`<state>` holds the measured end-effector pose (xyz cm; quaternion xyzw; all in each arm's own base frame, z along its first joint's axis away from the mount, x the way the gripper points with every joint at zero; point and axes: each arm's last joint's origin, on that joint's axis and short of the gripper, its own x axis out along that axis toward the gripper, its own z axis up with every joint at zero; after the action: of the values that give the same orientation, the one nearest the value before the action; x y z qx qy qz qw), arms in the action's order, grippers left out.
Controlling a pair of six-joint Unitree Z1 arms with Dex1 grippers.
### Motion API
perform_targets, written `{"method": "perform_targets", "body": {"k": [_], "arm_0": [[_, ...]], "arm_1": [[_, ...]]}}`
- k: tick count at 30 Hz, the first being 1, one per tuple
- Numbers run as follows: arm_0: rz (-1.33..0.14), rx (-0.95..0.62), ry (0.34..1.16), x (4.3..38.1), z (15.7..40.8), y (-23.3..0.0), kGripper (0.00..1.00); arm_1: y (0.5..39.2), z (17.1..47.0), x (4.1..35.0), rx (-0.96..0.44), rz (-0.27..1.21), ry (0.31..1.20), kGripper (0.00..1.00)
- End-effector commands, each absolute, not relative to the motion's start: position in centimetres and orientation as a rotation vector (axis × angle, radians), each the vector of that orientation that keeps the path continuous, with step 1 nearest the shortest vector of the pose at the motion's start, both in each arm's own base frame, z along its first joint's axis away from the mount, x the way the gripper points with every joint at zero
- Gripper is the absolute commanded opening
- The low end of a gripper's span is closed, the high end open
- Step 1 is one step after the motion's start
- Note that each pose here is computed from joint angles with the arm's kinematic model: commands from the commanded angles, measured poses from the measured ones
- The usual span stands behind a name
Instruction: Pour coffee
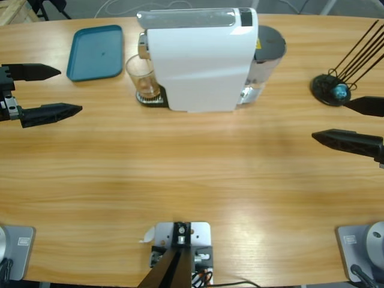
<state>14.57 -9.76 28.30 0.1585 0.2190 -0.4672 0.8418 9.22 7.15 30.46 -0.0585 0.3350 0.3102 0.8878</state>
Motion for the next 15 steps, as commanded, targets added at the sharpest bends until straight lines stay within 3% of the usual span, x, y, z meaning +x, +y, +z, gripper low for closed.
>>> {"method": "perform_targets", "body": {"k": [1, 15], "arm_0": [[-1.000, 0.331, 0.465, 13.89, 27.83, -9.62, 1.000], [-1.020, 0.335, 0.467, 13.95, 27.66, -9.74, 1.000]], "arm_1": [[7.38, 29.32, 9.51, -0.133, 0.626, 0.739, 1.000], [7.45, 29.26, 9.62, -0.133, 0.623, 0.743, 1.000]]}}
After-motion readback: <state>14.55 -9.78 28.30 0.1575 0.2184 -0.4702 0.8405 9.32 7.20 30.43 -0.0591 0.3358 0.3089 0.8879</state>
